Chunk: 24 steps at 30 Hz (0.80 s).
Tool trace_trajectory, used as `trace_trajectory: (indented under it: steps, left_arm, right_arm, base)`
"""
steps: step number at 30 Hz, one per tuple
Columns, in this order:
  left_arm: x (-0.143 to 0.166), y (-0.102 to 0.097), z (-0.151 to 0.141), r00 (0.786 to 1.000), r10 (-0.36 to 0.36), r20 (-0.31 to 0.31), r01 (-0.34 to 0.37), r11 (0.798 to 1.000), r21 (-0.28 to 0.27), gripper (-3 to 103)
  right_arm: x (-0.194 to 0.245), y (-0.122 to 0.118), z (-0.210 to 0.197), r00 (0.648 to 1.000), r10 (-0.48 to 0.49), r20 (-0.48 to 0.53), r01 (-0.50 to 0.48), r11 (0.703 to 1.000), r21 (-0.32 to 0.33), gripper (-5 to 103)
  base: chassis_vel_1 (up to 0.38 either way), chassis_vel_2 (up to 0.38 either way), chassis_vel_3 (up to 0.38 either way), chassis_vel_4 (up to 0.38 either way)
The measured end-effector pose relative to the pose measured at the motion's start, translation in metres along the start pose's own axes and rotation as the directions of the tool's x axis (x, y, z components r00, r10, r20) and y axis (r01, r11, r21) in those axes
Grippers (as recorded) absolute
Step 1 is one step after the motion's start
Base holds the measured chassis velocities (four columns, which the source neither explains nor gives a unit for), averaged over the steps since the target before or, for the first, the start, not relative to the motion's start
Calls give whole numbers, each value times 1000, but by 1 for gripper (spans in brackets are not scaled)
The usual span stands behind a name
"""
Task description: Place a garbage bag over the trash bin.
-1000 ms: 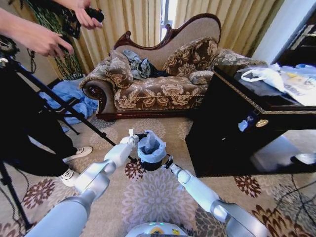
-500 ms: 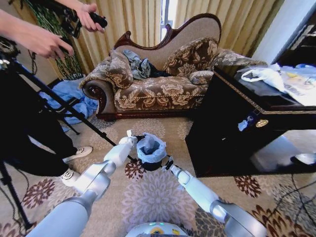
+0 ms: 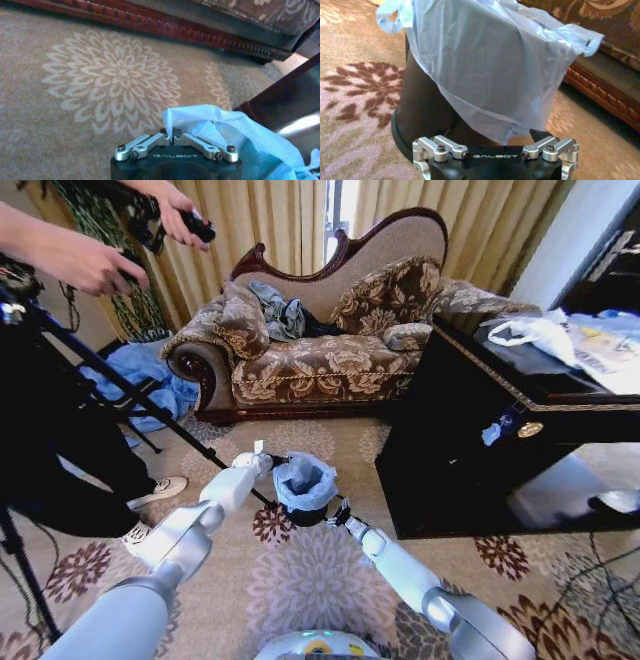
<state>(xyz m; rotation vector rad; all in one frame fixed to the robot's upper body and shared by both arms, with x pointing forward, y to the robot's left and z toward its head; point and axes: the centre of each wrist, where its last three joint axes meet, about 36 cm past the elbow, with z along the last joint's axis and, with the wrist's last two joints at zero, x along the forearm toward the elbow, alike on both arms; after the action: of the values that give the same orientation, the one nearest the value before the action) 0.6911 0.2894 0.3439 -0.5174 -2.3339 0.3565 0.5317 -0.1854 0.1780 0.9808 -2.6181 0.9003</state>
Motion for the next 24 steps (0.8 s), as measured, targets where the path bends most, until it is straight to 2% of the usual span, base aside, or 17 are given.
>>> trace_trajectory:
  steps: [7,10,17,20,24]
  left_arm:
    - [1,-2,11,1000,18,2,-18,999,34,0]
    - [1,-16,9,999,51,5,-52,996,78,0]
    - [-8,-36,-1,997,76,19,-77,989,128,0]
    - [-11,-37,-1,997,71,17,-72,989,131,0]
    - [-11,-26,4,999,43,18,-45,989,143,0]
  right_arm:
    - [5,-11,5,1000,4,-4,-4,1000,28,100]
    - [12,-23,11,1000,7,7,-8,998,54,100]
    - [22,-46,14,1000,-1,9,0,997,75,100]
    - [25,-50,15,1000,0,9,-1,997,81,100]
    - [25,-50,14,1000,4,12,-5,997,78,100]
  base:
    - [0,0,0,0]
    - [0,0,0,0]
    - [0,0,0,0]
    - [0,0,0,0]
    - [0,0,0,0]
